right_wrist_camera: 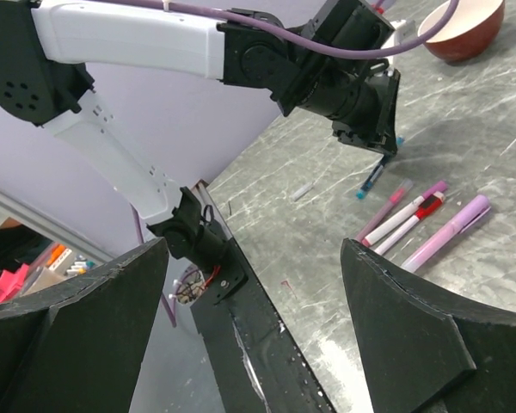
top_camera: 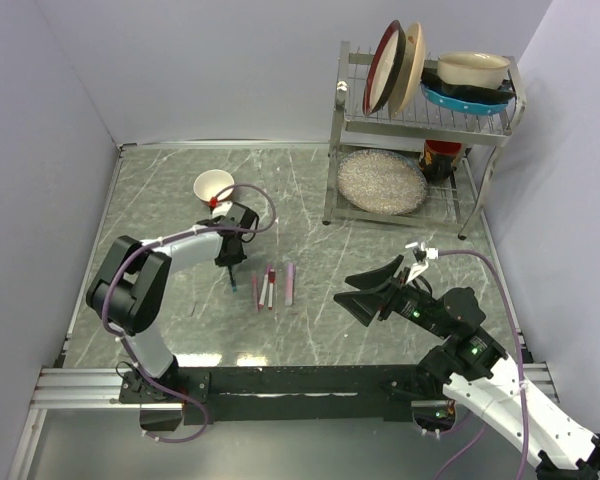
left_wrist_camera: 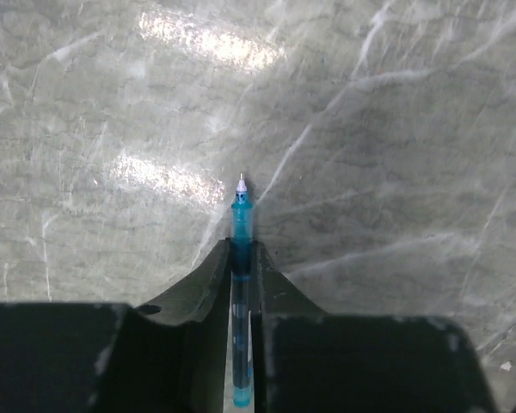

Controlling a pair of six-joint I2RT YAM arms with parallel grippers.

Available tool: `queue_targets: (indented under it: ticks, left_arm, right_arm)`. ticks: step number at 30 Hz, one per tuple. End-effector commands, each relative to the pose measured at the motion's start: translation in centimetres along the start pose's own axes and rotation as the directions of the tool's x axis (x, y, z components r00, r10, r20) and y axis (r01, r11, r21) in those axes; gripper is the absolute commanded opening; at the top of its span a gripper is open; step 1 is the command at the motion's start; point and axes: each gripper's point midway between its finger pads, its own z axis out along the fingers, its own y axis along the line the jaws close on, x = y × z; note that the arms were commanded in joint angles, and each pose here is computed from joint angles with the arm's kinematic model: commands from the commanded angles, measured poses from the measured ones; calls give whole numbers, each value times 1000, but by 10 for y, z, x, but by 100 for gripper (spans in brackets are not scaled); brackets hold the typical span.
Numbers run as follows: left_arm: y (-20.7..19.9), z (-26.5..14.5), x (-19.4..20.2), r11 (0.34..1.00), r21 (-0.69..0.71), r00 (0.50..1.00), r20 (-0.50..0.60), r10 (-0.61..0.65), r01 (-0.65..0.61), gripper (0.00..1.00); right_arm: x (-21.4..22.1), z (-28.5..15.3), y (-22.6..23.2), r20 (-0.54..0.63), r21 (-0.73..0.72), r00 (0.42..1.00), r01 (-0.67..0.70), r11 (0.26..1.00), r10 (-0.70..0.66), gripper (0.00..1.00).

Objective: Insert the pens into the pen caps

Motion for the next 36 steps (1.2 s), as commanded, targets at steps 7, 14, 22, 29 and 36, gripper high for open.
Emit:
queue_targets:
  ticks: [7, 14, 22, 29, 36]
  left_arm:
    - [-13, -38, -12, 983, 171, 998, 16, -64, 60, 1]
    - [-56, -143, -31, 765, 642, 986, 95, -139, 47, 1]
    - [-82, -253, -16, 361, 931, 980, 115, -160, -50, 1]
    - [-91, -298, 4, 208, 975, 984, 104, -146, -72, 1]
    - [-90, -318, 7, 172, 981, 981, 117, -153, -90, 1]
  right_arm:
    - [2, 17, -5, -22, 25, 993, -117, 993, 118, 83]
    - [12, 45, -10, -87, 29, 971, -222, 975, 223, 79]
    - [19, 81, 5, -173, -78, 948, -282, 956, 266, 75]
    - [29, 121, 26, -243, -108, 939, -274, 956, 242, 74]
    - [41, 142, 38, -261, -109, 924, -316, 943, 279, 61]
